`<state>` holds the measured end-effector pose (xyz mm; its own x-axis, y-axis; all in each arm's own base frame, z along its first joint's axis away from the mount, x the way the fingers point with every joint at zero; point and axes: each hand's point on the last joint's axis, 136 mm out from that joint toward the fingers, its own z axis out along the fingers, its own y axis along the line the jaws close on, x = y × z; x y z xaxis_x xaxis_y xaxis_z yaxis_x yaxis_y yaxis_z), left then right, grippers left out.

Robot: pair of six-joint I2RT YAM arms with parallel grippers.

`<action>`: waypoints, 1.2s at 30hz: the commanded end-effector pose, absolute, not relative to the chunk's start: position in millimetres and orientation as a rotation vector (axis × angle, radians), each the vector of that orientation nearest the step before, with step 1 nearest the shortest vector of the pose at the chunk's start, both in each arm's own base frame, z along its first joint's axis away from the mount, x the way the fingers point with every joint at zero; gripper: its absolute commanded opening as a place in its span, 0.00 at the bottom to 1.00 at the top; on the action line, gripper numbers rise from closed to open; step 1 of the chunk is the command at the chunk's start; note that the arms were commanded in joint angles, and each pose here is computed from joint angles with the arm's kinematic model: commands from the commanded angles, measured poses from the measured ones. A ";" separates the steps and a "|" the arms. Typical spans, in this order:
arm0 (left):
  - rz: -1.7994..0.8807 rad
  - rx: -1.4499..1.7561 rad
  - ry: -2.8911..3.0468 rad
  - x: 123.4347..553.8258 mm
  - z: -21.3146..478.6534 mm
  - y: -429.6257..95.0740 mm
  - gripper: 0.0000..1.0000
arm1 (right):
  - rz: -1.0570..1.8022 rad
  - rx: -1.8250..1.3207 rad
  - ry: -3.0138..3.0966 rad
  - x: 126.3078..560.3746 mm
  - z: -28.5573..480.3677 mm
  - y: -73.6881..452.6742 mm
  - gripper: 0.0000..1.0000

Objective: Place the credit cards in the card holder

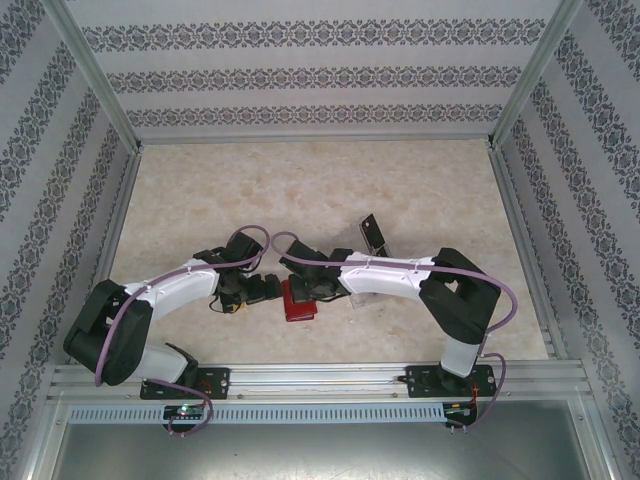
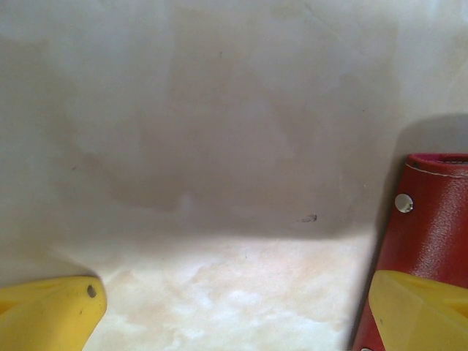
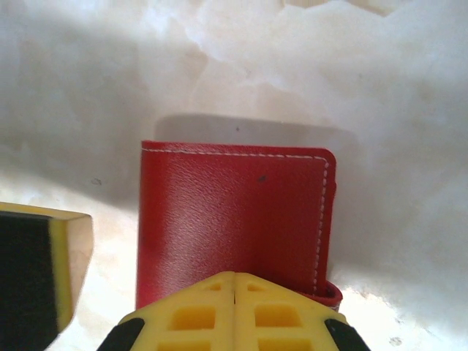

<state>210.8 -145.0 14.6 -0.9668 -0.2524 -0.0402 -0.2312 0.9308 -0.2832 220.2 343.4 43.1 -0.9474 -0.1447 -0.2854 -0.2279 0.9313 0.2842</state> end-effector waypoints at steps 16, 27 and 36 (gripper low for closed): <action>-0.235 -0.387 3.149 178.3 -22.2 -123.3 0.97 | 0.414 -0.297 2.866 214.8 24.9 341.8 0.00; -0.235 -0.391 3.147 177.9 -21.1 -123.3 0.97 | 0.370 -0.300 2.920 198.9 1.8 337.8 0.00; -0.233 -0.388 3.149 178.3 -21.8 -123.4 0.97 | 0.354 -0.290 2.904 195.6 7.2 332.1 0.00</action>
<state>210.2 -145.0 13.7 -0.9680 -0.2482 -0.0368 -0.2292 0.9346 -0.2721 214.2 355.2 29.2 -0.9481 -0.1426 -0.2843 -0.2290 0.9262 0.2994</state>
